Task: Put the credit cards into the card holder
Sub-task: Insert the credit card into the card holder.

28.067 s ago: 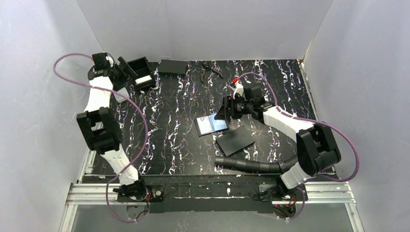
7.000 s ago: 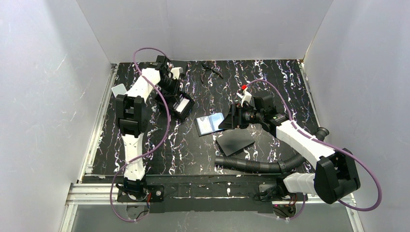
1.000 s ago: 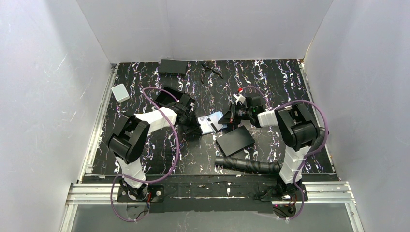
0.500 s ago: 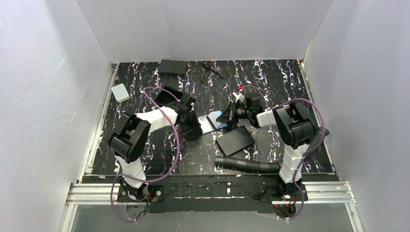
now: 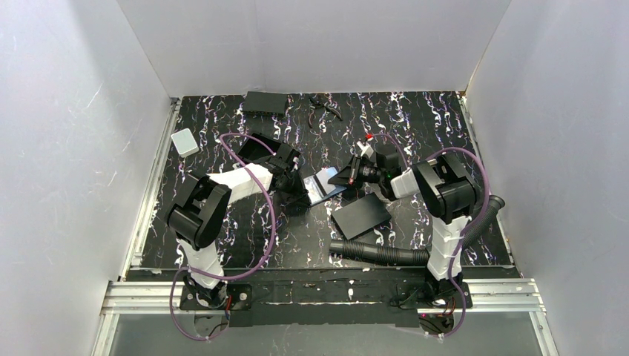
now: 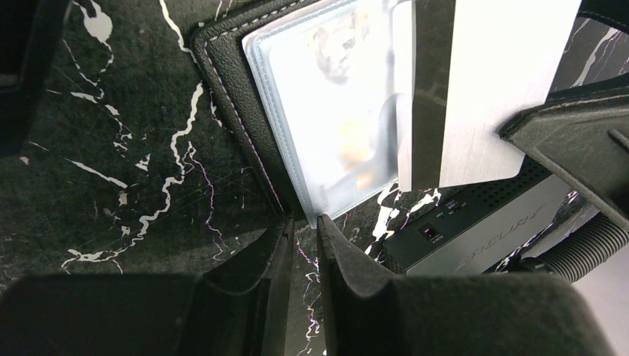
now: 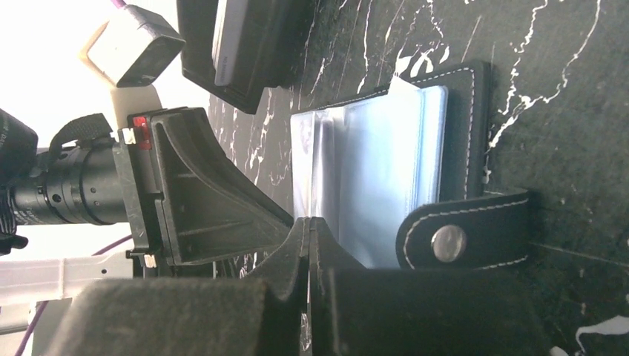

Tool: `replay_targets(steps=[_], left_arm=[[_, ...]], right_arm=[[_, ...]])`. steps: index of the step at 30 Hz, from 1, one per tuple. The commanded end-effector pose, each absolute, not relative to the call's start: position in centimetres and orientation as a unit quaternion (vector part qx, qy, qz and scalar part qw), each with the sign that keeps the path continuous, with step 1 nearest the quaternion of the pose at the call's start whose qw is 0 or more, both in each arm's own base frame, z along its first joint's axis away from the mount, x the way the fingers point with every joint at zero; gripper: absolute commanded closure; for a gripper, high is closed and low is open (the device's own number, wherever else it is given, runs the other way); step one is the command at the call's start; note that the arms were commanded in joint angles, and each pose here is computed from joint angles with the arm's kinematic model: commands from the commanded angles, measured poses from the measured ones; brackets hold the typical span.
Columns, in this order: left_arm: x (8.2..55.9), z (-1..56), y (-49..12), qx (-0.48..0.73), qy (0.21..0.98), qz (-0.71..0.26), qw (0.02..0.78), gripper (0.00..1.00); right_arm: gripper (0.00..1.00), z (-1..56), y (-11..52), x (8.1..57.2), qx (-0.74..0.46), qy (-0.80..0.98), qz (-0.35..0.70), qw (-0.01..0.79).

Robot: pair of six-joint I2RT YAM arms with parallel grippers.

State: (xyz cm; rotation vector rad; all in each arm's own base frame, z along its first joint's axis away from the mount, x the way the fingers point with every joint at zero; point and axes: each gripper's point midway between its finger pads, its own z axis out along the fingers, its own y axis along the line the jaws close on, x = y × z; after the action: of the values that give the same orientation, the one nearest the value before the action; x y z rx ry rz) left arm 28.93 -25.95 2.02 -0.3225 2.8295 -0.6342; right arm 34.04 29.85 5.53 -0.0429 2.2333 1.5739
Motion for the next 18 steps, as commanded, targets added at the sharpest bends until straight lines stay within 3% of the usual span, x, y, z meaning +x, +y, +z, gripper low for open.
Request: replay_targets(steps=[1, 18], left_arm=[[28.3, 0.1, -25.0, -0.106, 0.973, -0.181, 0.101, 0.83], [28.1, -0.2, -24.6, -0.098, 0.976, -0.169, 0.098, 0.84]], right_arm=[[0.99, 6.7, 30.2, 34.0, -0.015, 0.779, 0.585, 0.223], [0.99, 4.3, 29.5, 34.8, -0.086, 0.817, 0.515, 0.243]])
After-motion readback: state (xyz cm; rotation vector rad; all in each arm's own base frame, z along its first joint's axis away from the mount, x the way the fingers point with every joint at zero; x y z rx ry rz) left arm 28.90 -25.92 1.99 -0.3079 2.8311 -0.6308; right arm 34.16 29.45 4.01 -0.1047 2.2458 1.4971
